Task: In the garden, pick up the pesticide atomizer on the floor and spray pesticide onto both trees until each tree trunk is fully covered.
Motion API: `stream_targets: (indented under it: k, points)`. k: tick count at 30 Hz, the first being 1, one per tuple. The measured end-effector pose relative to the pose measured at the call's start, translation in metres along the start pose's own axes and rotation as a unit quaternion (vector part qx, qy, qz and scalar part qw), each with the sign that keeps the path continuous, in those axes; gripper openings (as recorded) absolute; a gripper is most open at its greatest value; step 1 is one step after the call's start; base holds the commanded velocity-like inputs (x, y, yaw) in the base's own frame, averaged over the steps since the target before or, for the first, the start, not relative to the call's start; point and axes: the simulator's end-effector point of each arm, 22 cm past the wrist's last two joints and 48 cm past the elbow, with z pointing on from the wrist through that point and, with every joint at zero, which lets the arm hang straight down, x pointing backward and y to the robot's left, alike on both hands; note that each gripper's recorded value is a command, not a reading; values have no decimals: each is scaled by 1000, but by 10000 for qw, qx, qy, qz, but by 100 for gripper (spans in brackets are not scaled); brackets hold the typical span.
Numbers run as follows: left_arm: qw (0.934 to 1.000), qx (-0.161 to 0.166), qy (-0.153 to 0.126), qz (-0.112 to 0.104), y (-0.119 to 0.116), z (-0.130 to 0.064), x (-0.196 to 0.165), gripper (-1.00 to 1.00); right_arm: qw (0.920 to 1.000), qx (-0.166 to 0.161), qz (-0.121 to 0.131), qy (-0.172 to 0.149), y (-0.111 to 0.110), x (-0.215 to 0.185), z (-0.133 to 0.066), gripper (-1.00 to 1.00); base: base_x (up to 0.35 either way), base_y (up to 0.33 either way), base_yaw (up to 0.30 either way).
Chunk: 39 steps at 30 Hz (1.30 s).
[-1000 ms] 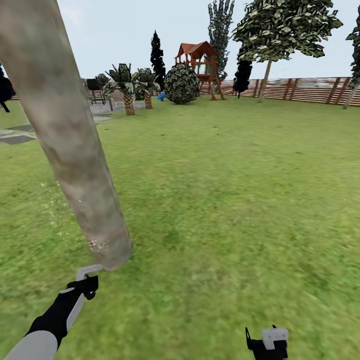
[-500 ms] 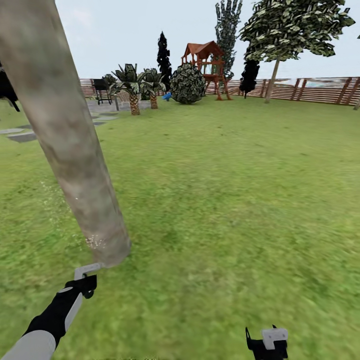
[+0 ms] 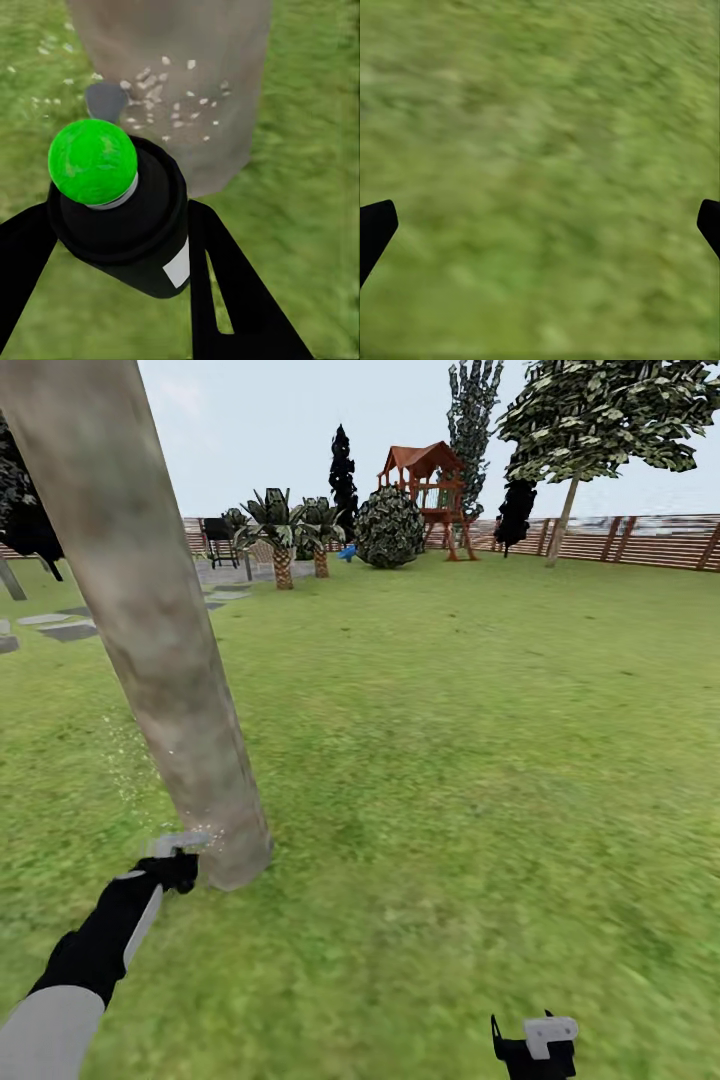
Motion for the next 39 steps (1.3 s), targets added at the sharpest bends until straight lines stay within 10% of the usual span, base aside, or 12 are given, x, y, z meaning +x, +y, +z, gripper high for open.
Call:
stream_targets:
  k: [3, 7, 13, 19, 27, 33, 39]
  points:
    - [9994, 196, 62, 274, -12, -4, -6, -100, 10000, -1, -3, 0, 0, 0, 0, 100, 0, 0, 0]
    - [9993, 119, 70, 344, 43, -8, -12, -100, 10000, -3, -2, 1, 0, 0, 0, 100, 0, 0, 0]
    - [9954, 852, 58, 441, -29, -10, -11, -100, 10000, 4, -5, 0, -1, 0, 0, 100, 0, 0, 0]
    - [9968, 542, 57, 593, 22, -11, -17, -100, 10000, 4, -7, -1, -1, 0, 0, 100, 0, 0, 0]
    - [9953, 812, -13, 534, -17, -21, -33, -100, 10000, 4, -7, 0, -1, 0, 0, 100, -105, 0, 0]
    - [9974, 420, 115, 574, 31, -24, -55, -100, 10000, 3, -7, 1, -1, 0, 0, 100, -2, 0, 0]
    - [9964, 589, 105, 599, 23, -25, -54, -100, 10000, 4, -6, 1, -1, 0, 0, 100, 0, 0, 0]
